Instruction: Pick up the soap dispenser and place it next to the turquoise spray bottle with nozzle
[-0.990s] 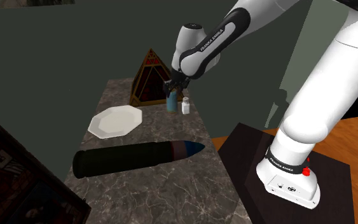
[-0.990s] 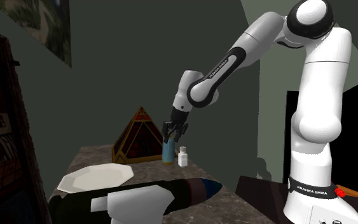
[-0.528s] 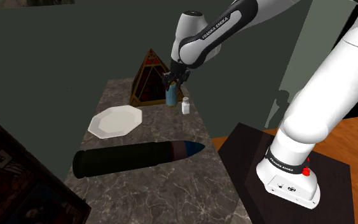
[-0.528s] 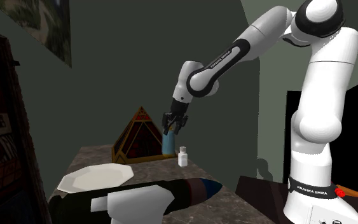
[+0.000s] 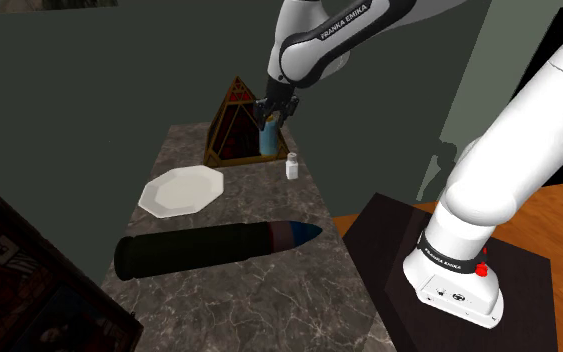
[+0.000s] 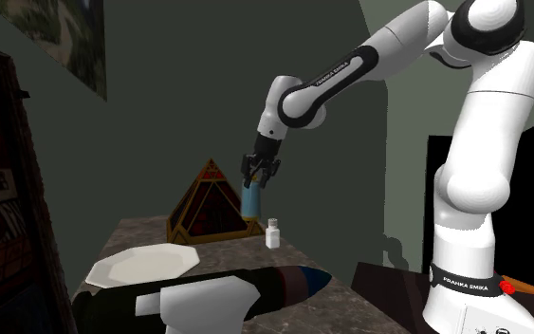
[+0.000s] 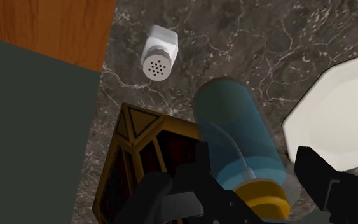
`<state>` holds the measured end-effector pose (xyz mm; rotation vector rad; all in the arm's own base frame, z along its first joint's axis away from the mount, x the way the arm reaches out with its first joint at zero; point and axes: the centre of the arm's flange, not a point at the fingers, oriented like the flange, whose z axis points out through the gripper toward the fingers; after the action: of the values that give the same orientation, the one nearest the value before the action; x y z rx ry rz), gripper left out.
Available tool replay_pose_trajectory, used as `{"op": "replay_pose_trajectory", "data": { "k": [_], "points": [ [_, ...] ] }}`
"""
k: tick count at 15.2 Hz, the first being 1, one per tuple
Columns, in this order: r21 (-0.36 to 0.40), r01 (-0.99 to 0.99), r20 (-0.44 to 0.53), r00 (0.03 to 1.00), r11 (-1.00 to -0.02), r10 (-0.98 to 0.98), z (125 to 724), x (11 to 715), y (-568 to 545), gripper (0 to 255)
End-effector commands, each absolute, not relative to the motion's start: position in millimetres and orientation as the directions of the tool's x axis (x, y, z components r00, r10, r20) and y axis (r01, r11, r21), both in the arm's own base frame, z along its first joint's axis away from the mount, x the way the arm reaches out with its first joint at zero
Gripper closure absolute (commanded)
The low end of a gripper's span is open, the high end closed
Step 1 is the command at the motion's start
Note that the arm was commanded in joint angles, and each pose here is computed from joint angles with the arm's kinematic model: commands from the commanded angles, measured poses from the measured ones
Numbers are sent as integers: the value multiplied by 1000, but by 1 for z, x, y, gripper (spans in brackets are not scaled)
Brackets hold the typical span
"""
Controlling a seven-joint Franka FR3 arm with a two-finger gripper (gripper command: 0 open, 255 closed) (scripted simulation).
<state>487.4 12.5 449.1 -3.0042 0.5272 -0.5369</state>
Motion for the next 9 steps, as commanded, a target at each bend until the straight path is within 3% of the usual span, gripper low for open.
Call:
{"op": "replay_pose_trajectory", "data": {
  "k": [1, 9],
  "points": [
    [-102, -322, 328, 882, -941, -338, 460, 487, 12, 255],
    [-102, -322, 328, 882, -941, -338, 502, 487, 12, 255]
  ]
}}
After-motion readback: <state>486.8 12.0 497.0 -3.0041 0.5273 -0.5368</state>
